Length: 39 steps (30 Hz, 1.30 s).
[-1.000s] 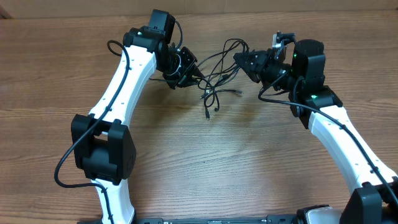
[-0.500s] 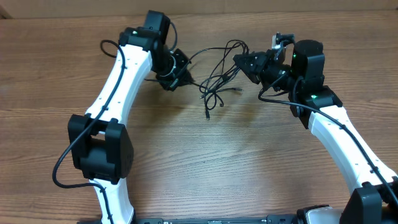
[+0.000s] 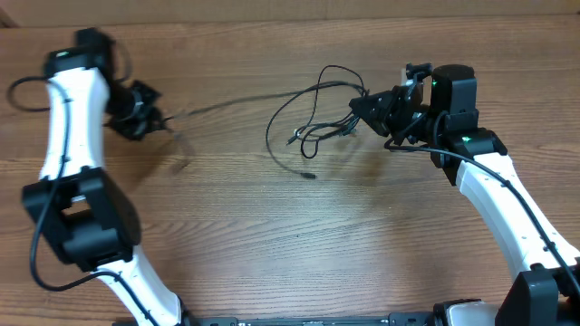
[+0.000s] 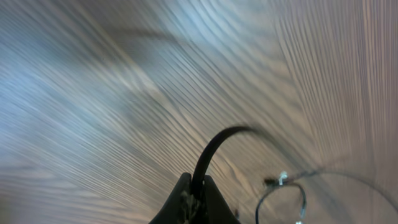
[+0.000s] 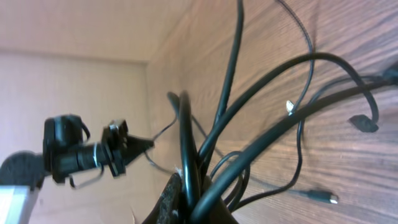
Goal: Untangle cables
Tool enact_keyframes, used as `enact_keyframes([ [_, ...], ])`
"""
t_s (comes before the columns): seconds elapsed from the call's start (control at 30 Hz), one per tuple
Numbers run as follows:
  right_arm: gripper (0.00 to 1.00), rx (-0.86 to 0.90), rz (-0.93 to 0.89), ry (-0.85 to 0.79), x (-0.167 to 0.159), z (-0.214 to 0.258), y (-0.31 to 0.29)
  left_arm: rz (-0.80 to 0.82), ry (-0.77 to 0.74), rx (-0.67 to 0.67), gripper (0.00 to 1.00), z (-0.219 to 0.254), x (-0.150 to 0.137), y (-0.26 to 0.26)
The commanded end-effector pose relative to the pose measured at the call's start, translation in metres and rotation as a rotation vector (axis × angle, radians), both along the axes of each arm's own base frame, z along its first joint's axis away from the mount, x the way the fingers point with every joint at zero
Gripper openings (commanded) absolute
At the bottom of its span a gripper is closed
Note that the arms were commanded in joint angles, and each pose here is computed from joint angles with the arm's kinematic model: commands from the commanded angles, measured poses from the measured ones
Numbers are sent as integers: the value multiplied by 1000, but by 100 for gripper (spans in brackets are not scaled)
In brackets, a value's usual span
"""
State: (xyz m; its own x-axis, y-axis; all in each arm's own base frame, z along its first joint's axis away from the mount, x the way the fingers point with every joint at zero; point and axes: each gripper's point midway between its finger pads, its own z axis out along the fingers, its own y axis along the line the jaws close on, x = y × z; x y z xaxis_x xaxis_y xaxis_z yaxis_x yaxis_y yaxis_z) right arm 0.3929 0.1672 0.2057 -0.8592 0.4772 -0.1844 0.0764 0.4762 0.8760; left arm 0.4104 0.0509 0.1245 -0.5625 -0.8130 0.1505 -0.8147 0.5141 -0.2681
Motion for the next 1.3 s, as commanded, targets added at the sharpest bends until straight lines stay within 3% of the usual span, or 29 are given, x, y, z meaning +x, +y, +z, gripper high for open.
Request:
enact_keyframes([
  [0.0,4,-19,229,-169,-20,12,17,-164,-150,-143,16,13,6,2],
  [0.1,11,-9,402,-229,-47,11,32,-295,-253,-211,40,23,12,-15],
  [0.2,24,-61,465,-201,-65,-6,35,-421,-291,-213,50,24,12,-34],
  [0.3,24,-229,395,-53,-71,-43,16,-528,-309,-207,51,24,13,-56],
  [0.43,26,-579,144,259,-83,-99,-50,-673,-321,-193,51,22,11,-92],
  [0.73,31,-949,-162,558,-120,-120,-138,-1056,-378,-192,62,21,-8,-184],
  [0.83,38,-972,-169,569,-123,-120,-143,-1135,-374,-183,70,19,-17,-209],
  [0.93,63,-940,-150,569,-123,-121,-136,-1209,-356,-144,75,14,-25,-230],
  [0.97,65,-932,-146,570,-123,-121,-135,-1226,-348,-127,77,13,-27,-235],
  [1.17,64,-888,-142,559,-119,-121,-127,-1309,-326,-21,83,3,-38,-274],
  [1.23,64,-865,-168,569,-118,-121,-126,-1262,-312,13,82,0,-36,-280],
  [1.27,65,-847,-205,580,-116,-121,-127,-1137,-269,67,84,-4,-33,-281],
])
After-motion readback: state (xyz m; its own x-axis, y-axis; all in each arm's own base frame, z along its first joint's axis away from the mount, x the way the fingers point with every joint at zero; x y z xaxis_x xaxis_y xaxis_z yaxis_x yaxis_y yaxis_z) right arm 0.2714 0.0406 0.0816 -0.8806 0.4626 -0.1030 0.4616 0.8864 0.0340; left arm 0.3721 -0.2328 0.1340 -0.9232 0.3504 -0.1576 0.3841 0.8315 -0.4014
